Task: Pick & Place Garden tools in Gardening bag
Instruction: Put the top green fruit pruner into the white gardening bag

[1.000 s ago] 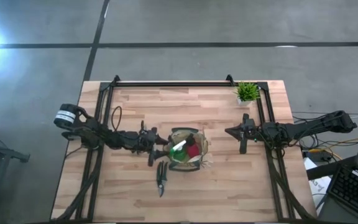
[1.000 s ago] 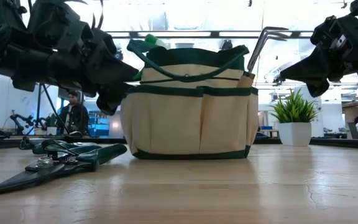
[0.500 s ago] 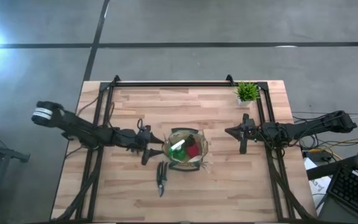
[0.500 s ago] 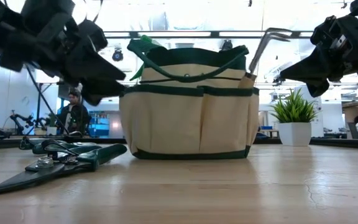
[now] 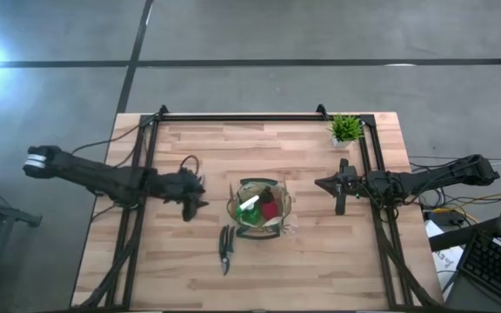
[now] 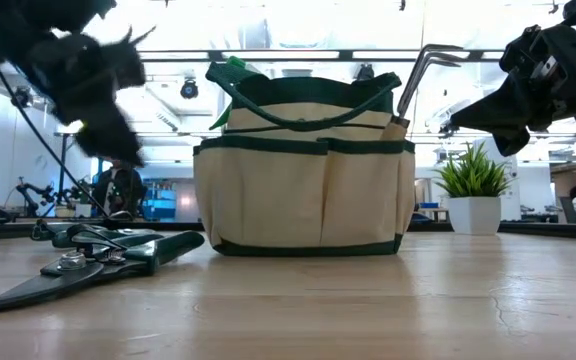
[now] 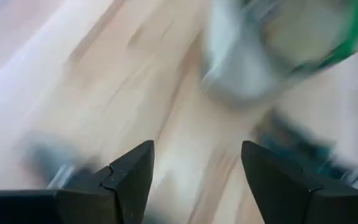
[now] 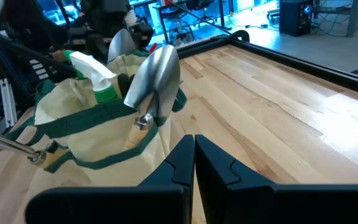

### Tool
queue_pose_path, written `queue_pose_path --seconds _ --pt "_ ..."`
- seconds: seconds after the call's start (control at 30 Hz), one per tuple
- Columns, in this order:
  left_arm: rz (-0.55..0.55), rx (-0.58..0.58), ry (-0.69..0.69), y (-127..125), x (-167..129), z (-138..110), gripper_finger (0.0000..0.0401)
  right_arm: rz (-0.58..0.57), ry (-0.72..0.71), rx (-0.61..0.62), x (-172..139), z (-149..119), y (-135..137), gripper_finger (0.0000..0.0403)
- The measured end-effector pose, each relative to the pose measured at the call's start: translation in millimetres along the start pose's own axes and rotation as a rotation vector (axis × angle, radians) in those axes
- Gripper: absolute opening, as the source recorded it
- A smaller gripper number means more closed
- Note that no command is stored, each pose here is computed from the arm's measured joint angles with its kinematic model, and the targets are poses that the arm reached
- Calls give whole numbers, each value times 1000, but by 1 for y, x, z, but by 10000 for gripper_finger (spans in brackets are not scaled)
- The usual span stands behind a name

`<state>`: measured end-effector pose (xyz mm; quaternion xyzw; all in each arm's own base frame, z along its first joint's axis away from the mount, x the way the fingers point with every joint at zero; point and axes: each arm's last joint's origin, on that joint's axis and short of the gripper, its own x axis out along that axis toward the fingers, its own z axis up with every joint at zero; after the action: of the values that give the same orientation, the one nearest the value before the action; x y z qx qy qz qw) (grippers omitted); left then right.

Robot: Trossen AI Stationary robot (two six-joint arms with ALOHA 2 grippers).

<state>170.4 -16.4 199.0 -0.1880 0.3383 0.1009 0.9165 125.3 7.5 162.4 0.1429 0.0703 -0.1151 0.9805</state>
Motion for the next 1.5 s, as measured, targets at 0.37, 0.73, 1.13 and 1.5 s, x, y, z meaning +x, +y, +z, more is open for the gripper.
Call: queue_pose_path --seconds 0.37,0.73,1.13,1.5 --pt "201 -356 151 -4 -32 27 245 1 0 0 0 0 0 8" --pt "398 -605 345 39 -11 -14 245 0 0 0 0 0 0 8" --pt "252 -648 290 59 9 -23 245 0 0 0 0 0 0 8" --pt "240 -674 322 65 27 -31 245 0 0 0 0 0 0 8"
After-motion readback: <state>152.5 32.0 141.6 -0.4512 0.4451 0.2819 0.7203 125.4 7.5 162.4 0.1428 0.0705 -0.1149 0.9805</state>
